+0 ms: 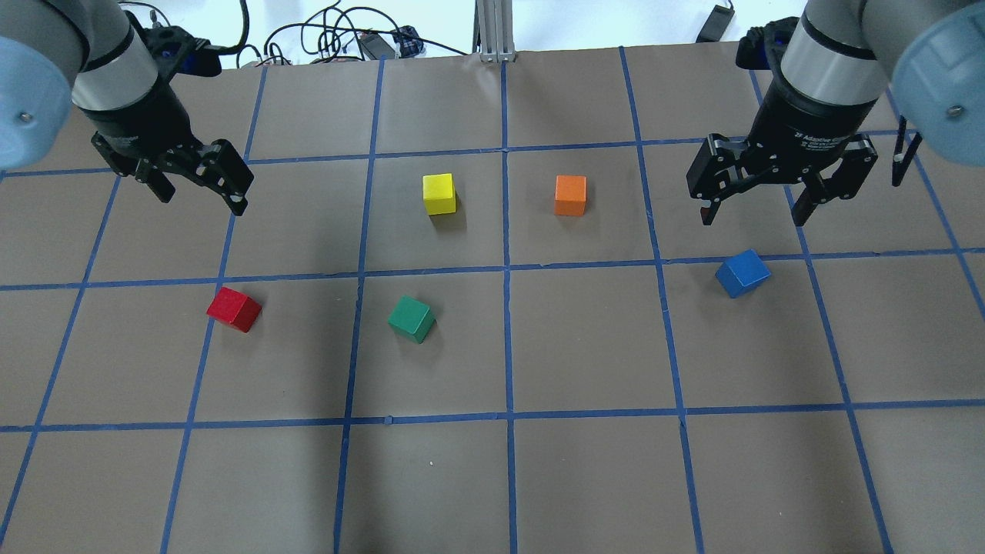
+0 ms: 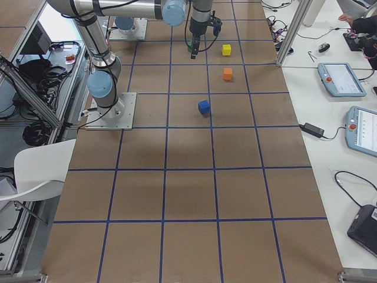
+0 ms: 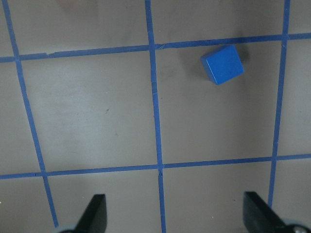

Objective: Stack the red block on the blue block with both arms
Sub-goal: 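Move the left gripper down over the red cube and close on it, then carry the red cube with the left gripper toward the table centre, then lower the red cube and open the left gripper to release it, then raise the left gripper away while the right gripper moves toward the red cube, then lower the right gripper onto the red cube and close on it, then carry the red cube with the right gripper over the blue cube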

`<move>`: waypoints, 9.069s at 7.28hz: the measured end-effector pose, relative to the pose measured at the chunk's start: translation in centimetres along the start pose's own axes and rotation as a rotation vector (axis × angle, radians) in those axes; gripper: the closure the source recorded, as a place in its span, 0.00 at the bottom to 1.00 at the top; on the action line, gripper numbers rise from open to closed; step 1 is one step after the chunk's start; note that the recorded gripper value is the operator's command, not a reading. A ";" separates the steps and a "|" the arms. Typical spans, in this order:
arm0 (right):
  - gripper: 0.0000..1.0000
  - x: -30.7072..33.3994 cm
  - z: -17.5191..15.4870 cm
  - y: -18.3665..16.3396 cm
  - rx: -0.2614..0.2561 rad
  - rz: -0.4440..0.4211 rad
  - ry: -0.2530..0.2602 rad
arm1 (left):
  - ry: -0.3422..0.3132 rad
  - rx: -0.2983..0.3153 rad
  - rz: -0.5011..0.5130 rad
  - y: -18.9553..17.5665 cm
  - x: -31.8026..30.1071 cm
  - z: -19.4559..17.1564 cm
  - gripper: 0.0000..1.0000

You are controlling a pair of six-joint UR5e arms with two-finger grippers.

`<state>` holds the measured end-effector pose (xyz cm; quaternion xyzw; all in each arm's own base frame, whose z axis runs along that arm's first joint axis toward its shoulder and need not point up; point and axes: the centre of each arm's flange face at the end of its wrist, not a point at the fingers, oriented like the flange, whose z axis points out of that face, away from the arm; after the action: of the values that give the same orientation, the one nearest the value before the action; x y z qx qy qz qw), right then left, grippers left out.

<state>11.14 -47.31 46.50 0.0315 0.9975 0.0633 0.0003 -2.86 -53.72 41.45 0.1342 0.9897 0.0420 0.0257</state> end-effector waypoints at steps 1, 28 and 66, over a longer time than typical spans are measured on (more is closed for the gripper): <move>0.00 0.0 0.0 0.0 0.000 0.000 0.000 | -0.008 0.012 0.049 -0.2 -1.6 3.3 0.00; 0.00 0.0 0.0 0.0 0.003 0.001 -0.002 | 0.116 0.112 -0.290 -9.6 31.3 15.8 0.82; 1.00 -23.0 21.2 -11.6 0.125 -0.093 -0.064 | 0.079 0.151 -0.295 1.0 9.8 -10.1 0.00</move>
<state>33.43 -57.55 23.89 -0.0128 0.9994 -0.0002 0.0333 -12.62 -50.90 51.16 -0.0126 0.9993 -0.0312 -0.0176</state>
